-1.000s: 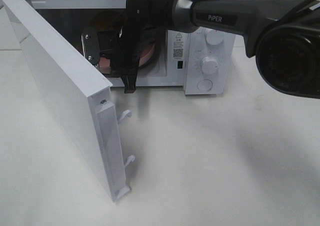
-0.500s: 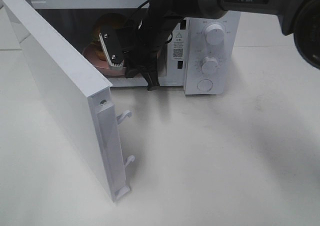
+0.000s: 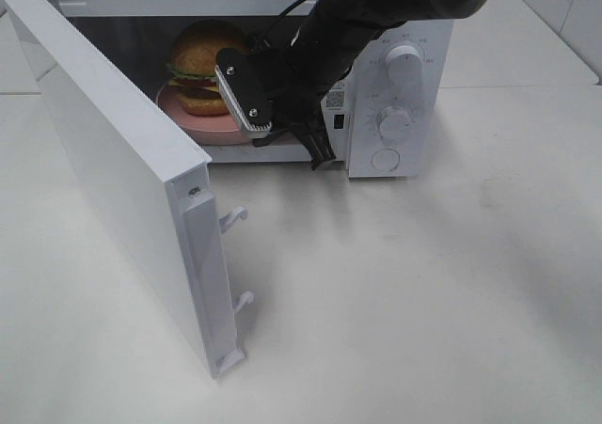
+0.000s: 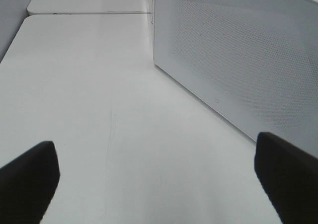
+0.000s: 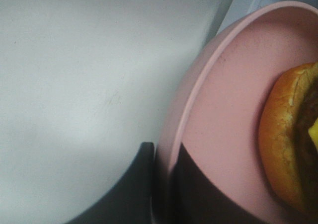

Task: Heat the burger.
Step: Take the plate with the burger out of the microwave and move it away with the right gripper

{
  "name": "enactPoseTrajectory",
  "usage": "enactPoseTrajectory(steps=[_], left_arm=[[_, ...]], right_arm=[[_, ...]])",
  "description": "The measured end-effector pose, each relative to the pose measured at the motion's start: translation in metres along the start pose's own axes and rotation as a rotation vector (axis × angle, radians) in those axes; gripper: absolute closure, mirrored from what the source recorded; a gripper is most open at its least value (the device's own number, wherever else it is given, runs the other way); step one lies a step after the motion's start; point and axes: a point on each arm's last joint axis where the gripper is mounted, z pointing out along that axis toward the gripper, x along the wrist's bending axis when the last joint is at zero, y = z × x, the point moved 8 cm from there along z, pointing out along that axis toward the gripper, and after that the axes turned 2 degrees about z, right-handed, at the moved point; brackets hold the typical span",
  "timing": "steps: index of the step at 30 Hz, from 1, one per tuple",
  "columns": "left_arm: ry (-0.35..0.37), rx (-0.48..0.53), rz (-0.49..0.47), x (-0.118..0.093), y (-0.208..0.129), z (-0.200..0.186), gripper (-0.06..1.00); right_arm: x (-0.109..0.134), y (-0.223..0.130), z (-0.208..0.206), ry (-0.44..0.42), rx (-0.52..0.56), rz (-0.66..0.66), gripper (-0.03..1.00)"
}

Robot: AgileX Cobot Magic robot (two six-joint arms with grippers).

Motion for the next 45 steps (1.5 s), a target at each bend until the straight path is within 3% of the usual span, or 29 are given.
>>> enactPoseTrajectory(steps=[13,23,45], left_arm=[[0.000,0.000,0.000,0.000,0.000,0.000,-0.05],[0.000,0.000,0.000,0.000,0.000,0.000,-0.05],[0.000,0.000,0.000,0.000,0.000,0.000,-0.05]], right_arm=[[0.027,0.004,-0.027,0.011,-0.015,-0.075,0.91],[0.072,0.006,-0.047,0.069,-0.013,-0.088,0.91],[0.155,0.004,-0.099,0.039,0.045,-0.050,0.91]])
